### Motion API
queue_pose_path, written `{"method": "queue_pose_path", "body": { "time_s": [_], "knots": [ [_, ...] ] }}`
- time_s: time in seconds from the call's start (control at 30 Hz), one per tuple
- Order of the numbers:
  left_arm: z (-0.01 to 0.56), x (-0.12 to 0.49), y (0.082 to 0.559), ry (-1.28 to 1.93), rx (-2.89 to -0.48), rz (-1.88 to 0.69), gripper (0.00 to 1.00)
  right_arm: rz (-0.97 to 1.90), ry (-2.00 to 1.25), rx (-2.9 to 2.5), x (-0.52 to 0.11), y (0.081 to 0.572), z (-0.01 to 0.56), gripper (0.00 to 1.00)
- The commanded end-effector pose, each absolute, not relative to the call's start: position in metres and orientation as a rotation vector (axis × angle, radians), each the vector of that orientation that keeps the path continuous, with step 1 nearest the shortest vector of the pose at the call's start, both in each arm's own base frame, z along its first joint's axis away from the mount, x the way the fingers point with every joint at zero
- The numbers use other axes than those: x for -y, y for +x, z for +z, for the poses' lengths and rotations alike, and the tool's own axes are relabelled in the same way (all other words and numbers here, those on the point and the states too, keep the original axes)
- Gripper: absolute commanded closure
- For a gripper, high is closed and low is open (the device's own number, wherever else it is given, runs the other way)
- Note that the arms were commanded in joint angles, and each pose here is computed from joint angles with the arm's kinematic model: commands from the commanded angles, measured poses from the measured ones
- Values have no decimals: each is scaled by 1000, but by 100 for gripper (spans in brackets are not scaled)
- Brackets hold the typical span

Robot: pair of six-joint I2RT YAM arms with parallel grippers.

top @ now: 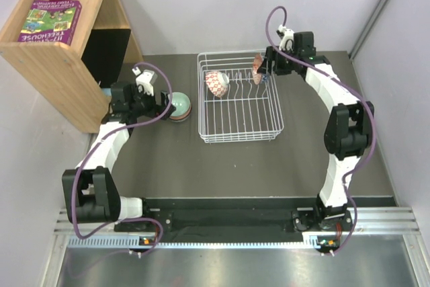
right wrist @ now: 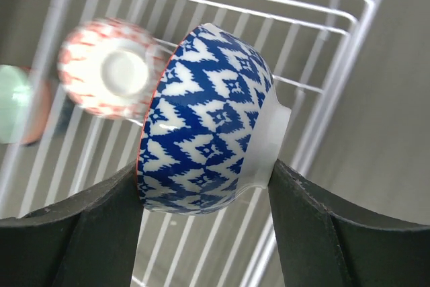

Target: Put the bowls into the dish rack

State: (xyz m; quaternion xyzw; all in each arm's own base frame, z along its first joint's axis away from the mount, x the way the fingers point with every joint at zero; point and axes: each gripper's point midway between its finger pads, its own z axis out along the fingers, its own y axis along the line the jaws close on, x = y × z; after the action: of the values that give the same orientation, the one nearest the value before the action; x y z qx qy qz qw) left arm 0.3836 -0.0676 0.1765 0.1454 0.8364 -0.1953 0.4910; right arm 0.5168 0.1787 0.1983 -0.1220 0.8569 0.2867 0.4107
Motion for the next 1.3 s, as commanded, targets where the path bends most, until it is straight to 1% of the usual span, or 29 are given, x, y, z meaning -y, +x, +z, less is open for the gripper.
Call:
{"method": "queue_pose_path", "body": {
  "time_s": [0.0,0.13,0.4,0.57,0.9,1.27],
  "knots": [
    [189,63,382,386,-1980,-437,1,477,-360,-2039,-170,527,248,100],
    [188,64,379,389,-1971,-441,1,366,-345,-2026,-168,532,253,100],
    [181,63,376,387,-1976,-441,1,164,-427,-1987,-180,530,258,100],
    [178,60,374,387,-1978,-433,1,92,-444,-1973,-183,527,260,100],
    [174,59,370,379,-1965,-436,1,-5,-441,-1883,-183,520,293,100],
    [170,58,368,369,-1966,-444,1,-105,-509,-1932,-193,521,258,100]
  ]
}}
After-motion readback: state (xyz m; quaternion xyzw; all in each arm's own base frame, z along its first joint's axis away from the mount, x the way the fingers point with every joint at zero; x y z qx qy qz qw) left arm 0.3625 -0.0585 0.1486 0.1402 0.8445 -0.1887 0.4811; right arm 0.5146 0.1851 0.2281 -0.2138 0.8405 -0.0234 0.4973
